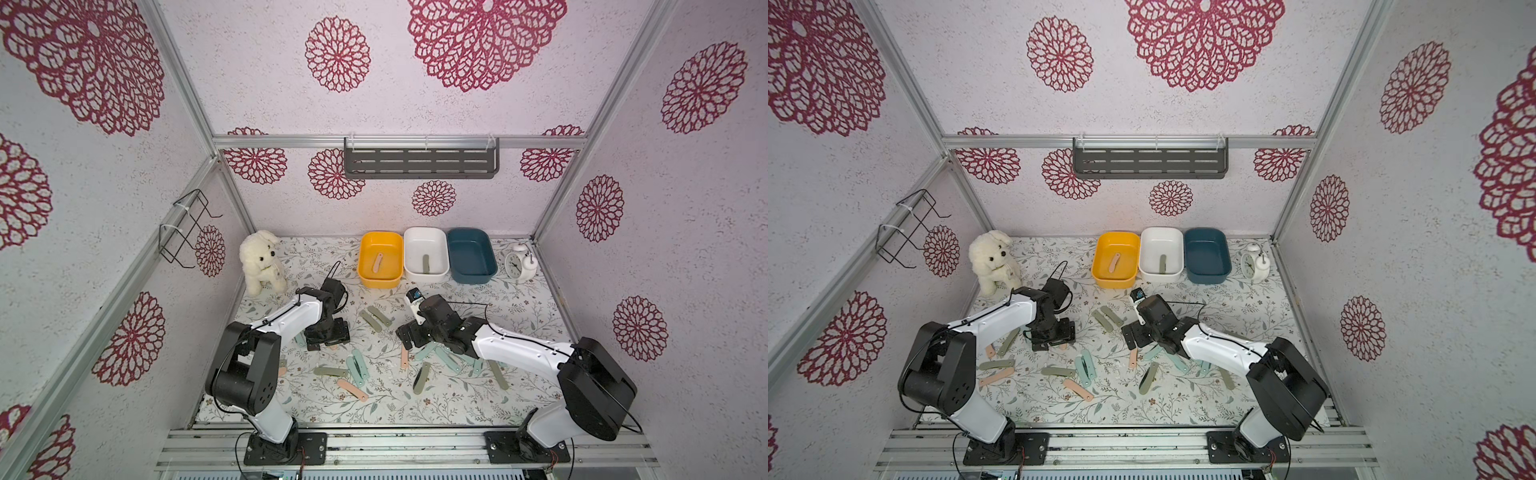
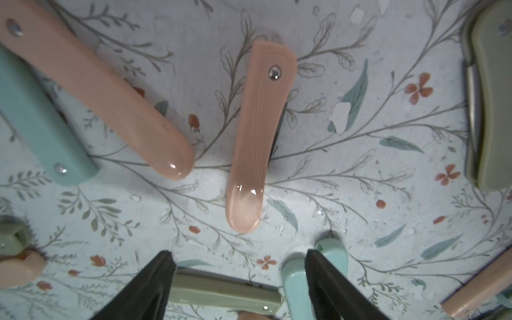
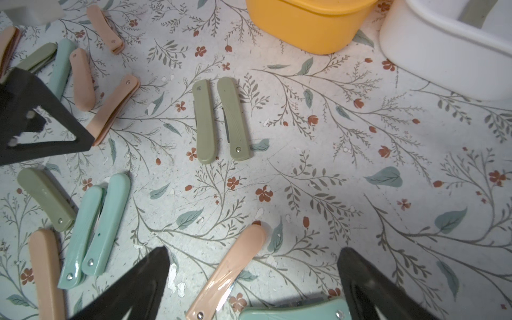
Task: Place the fruit knives into the storage box by color
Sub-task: Pick up the fruit knife from the center of the board.
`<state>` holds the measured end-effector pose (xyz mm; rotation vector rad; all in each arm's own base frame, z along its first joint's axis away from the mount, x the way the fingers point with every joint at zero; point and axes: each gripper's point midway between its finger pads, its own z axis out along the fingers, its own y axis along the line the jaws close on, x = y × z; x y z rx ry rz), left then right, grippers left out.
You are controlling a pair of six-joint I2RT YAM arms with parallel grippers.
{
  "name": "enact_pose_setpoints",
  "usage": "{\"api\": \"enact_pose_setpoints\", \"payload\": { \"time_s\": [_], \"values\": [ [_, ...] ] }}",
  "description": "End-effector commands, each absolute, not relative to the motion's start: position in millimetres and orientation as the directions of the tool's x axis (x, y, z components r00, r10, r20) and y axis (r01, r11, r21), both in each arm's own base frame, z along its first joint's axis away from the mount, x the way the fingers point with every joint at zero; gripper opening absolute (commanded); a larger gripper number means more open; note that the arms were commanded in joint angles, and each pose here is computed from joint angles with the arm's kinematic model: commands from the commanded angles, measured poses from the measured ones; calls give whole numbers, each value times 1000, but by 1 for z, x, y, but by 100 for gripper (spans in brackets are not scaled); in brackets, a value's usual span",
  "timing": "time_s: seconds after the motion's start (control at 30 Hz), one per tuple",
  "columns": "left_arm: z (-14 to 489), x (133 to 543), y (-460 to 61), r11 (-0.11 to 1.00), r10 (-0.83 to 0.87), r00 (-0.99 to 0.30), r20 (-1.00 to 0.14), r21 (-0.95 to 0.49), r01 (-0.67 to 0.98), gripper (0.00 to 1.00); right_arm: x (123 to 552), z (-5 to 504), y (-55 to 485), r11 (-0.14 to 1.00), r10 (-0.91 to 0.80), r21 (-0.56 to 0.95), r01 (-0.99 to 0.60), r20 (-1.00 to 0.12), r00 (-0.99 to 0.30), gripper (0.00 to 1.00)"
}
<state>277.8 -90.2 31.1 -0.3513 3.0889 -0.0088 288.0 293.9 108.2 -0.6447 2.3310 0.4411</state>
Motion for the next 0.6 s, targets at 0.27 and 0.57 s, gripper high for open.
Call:
{"api": "enact_pose_setpoints", "payload": {
  "time_s": [0.27,0.57],
  "values": [
    [6,302,-81,968,-242,-969,-52,62,-245,49,296,121,299,831,-299,138,-539,-707,-641,99],
    [4,308,-76,964,-247,-967,-60,85,-251,39,298,126,299,832,-301,125,-540,-716,-630,99]
  ]
}}
